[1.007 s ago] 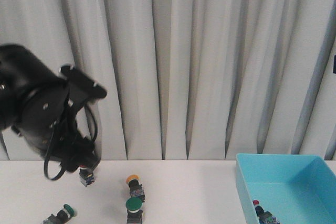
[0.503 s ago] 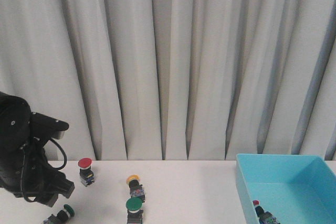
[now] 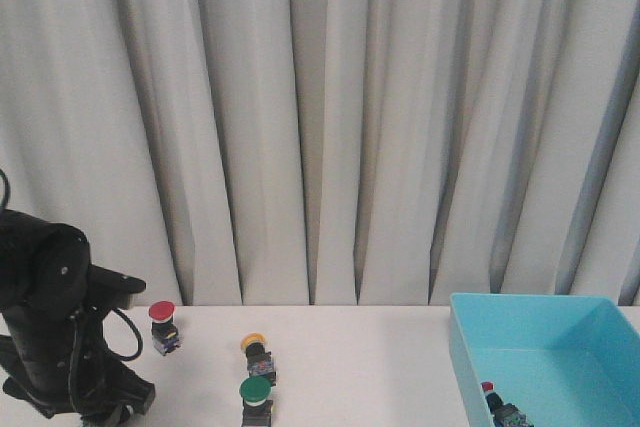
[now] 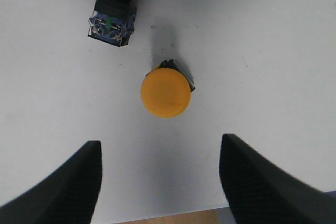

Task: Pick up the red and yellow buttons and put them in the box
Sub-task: 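Lower the left gripper onto the yellow-capped button and close it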

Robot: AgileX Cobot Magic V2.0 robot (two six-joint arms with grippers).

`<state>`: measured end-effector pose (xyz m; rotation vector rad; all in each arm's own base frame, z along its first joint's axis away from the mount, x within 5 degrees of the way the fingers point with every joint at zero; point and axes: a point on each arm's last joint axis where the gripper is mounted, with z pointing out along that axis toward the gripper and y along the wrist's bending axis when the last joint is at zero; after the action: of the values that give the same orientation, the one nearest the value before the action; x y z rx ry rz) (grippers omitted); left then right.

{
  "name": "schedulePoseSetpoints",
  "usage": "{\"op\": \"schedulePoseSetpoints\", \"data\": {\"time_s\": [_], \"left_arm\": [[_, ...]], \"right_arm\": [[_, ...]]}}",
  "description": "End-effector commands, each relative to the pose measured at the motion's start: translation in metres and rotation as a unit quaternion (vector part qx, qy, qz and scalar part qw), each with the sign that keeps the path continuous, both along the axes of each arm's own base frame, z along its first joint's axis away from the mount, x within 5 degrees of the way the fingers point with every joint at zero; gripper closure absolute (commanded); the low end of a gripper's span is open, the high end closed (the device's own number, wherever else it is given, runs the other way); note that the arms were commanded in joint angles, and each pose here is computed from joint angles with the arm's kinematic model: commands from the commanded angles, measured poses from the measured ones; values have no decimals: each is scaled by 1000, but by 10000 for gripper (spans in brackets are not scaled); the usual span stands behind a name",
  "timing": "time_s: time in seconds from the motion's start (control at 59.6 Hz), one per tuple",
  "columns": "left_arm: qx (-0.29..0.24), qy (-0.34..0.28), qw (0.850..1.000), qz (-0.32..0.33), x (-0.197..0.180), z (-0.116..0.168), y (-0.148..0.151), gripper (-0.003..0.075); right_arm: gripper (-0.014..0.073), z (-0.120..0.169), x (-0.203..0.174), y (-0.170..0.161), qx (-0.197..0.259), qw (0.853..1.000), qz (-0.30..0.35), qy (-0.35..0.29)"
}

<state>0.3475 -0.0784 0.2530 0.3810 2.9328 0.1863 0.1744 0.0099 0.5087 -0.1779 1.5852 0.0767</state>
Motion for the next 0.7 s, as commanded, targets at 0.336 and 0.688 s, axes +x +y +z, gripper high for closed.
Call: {"op": "schedulePoseSetpoints", "data": {"time_s": [0.336,0.688], "left_arm": [[0,4,1000,-1,12,-15,-4,266],[4,16,1000,-3,18,-30,-5,266]], "right_arm": [[603,15,-9,0,20,999,0,-43],[603,14,-9,1,19,999,2,-38]]}}
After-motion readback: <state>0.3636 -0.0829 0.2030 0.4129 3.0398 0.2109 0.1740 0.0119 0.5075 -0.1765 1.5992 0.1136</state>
